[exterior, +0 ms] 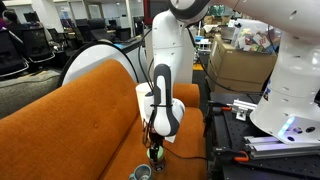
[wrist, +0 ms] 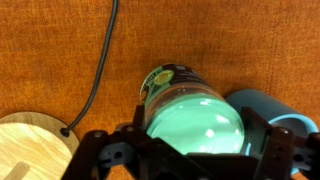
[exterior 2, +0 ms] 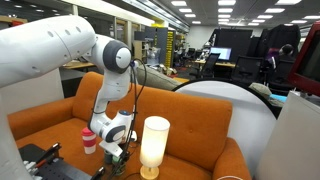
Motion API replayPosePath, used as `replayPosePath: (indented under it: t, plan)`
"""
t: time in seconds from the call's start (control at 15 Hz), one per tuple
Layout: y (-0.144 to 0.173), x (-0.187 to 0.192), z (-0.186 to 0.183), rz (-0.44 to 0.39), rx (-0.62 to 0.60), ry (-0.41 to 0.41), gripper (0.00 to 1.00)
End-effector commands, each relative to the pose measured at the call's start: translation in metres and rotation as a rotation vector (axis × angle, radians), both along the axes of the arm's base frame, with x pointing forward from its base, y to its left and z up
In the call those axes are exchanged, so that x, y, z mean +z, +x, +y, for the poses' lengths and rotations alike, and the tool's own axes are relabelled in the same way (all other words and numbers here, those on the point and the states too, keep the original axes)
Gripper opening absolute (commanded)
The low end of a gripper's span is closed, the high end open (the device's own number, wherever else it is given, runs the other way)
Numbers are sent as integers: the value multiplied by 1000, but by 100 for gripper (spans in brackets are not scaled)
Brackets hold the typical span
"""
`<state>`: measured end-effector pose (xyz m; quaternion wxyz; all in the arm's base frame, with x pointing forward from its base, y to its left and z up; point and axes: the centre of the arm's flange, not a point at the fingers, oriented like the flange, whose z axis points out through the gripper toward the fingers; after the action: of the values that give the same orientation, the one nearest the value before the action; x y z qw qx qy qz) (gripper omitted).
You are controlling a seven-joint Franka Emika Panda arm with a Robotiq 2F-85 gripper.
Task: Place the green lid on the couch
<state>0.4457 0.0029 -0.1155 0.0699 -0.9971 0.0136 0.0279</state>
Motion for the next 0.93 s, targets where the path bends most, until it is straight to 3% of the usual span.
replayPosePath:
  t: [0.0, 0.87]
  plan:
    - [-8, 10, -3, -17, 5, -1, 68]
    - [-13, 21, 2, -9, 49, 15, 68]
